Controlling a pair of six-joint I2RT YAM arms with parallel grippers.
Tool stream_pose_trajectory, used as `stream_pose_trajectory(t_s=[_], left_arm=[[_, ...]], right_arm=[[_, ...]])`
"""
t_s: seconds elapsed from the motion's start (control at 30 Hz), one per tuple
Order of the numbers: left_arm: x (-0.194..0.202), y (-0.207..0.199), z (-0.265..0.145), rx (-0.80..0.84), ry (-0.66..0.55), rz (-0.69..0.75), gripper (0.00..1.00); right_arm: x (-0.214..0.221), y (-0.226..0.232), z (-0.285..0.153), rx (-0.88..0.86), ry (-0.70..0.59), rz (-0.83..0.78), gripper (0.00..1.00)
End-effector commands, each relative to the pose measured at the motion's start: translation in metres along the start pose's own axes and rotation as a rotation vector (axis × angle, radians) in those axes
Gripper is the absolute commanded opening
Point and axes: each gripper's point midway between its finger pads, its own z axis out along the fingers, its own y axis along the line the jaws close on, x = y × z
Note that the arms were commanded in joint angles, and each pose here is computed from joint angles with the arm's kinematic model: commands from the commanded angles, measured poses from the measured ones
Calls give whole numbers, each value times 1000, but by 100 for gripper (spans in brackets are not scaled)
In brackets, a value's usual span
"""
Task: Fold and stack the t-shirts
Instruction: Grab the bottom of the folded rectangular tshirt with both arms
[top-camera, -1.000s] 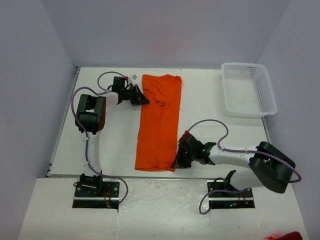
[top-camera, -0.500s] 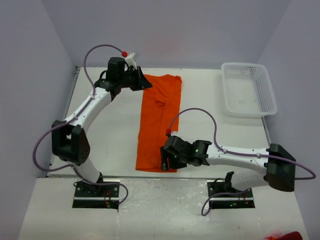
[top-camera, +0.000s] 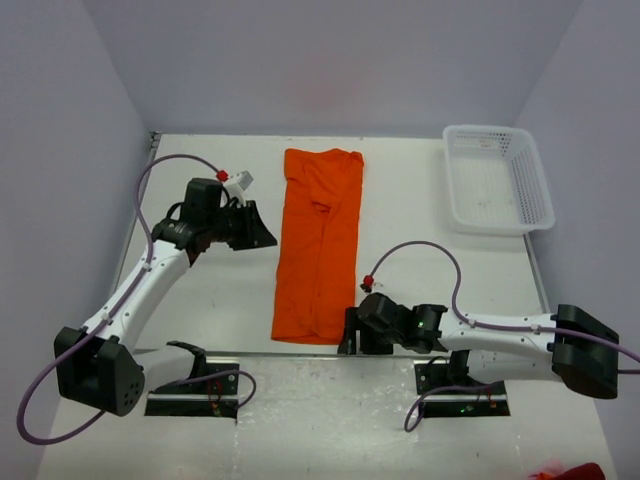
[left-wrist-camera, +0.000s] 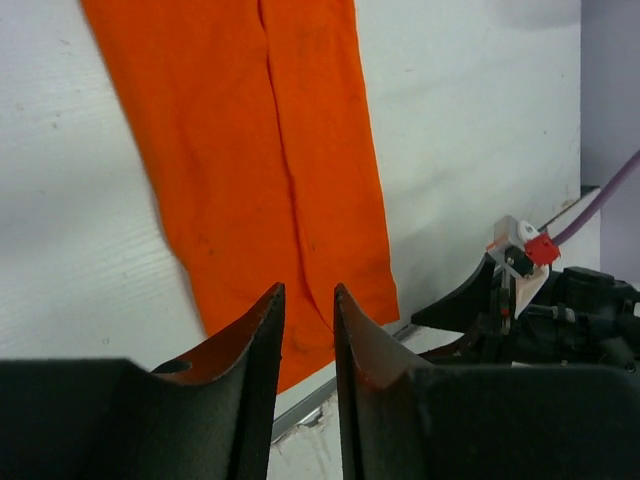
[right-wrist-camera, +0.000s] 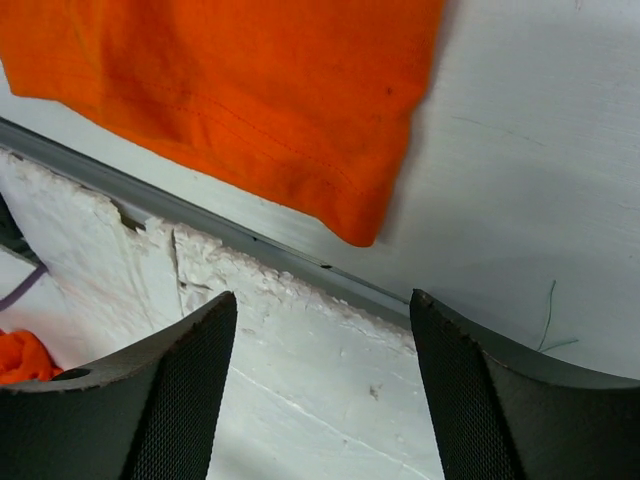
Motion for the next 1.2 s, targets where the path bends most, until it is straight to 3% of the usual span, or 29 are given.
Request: stream_pose_trajectory(t_s=[0.0,0.2,0.6,0.8,1.17], left_arm=[[27,-2,-4,62,62,-16,27],[56,18,2,46,104,-32,22],[50,21,-8,32,94,9,19],[52,24,-15,20,97,17,19],[52,17,-18,46,94,11,18]], right_arm=[[-14,5,4,-24,-74,99,70],[-17,-23,15,53,-129,238,63],[-6,-61,50,248,-83,363,57],[-3,-70,48,257,-96,425,52],[6,-92,35,354,-132,521,54]])
